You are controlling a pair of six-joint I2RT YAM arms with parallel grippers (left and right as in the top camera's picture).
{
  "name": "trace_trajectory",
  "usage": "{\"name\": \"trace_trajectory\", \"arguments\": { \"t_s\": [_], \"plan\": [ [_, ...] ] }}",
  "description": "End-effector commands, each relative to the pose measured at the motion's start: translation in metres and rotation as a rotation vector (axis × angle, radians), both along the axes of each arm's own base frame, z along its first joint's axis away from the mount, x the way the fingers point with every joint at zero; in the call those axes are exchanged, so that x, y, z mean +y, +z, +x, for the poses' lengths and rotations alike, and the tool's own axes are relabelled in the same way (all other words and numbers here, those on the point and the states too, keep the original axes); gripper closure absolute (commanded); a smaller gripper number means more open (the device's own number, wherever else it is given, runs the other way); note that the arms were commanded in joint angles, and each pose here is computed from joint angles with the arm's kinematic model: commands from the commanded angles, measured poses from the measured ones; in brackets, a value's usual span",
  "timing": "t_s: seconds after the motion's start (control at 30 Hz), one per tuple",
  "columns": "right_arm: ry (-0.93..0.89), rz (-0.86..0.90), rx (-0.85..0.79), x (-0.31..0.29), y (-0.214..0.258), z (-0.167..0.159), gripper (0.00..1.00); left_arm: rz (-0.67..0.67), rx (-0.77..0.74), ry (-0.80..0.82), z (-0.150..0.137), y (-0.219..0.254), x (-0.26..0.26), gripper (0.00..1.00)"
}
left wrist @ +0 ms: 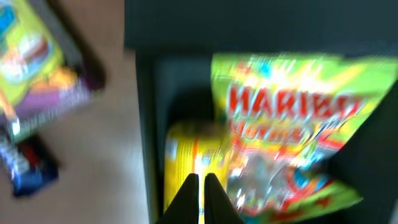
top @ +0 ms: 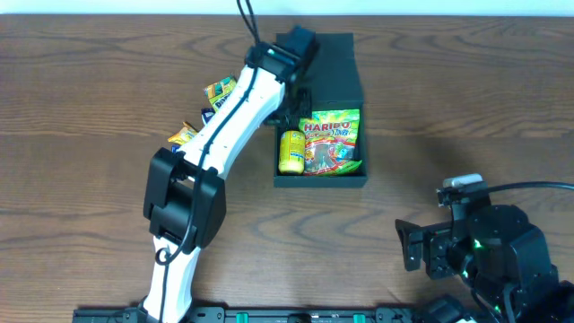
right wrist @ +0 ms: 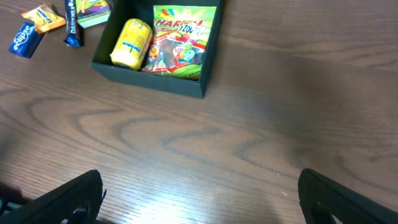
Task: Pack container
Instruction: 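Lower the yellow tub into the box beside the bag, release, then return left gripper to the snacks and grasp the orange wafer packet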
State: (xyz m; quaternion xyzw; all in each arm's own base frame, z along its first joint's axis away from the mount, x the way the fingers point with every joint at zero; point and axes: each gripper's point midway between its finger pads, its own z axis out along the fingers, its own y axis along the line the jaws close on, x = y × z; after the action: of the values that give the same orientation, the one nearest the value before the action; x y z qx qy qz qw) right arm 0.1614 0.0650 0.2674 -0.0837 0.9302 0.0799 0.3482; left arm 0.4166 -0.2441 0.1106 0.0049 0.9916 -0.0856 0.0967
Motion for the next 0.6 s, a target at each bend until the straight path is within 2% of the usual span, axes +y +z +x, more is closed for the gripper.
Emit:
{"name": "trace_trajectory", "arguments": {
  "t_s": [0.0,0.17,0.57],
  "plan": [
    [-0.006,-0.009,-0.01,-0.003,0.002,0.0,0.01,0.0,-0.065,-0.018,0.014,0.007,-0.003,0.94],
    [-0.006,-0.009,-0.01,-0.003,0.002,0.0,0.01,0.032,-0.105,-0.004,0.028,-0.006,-0.002,0.94],
    [-0.006,-0.009,-0.01,-0.003,0.002,0.0,0.01,0.08,0.006,-0.032,0.018,-0.066,-0.011,0.94]
  ]
}}
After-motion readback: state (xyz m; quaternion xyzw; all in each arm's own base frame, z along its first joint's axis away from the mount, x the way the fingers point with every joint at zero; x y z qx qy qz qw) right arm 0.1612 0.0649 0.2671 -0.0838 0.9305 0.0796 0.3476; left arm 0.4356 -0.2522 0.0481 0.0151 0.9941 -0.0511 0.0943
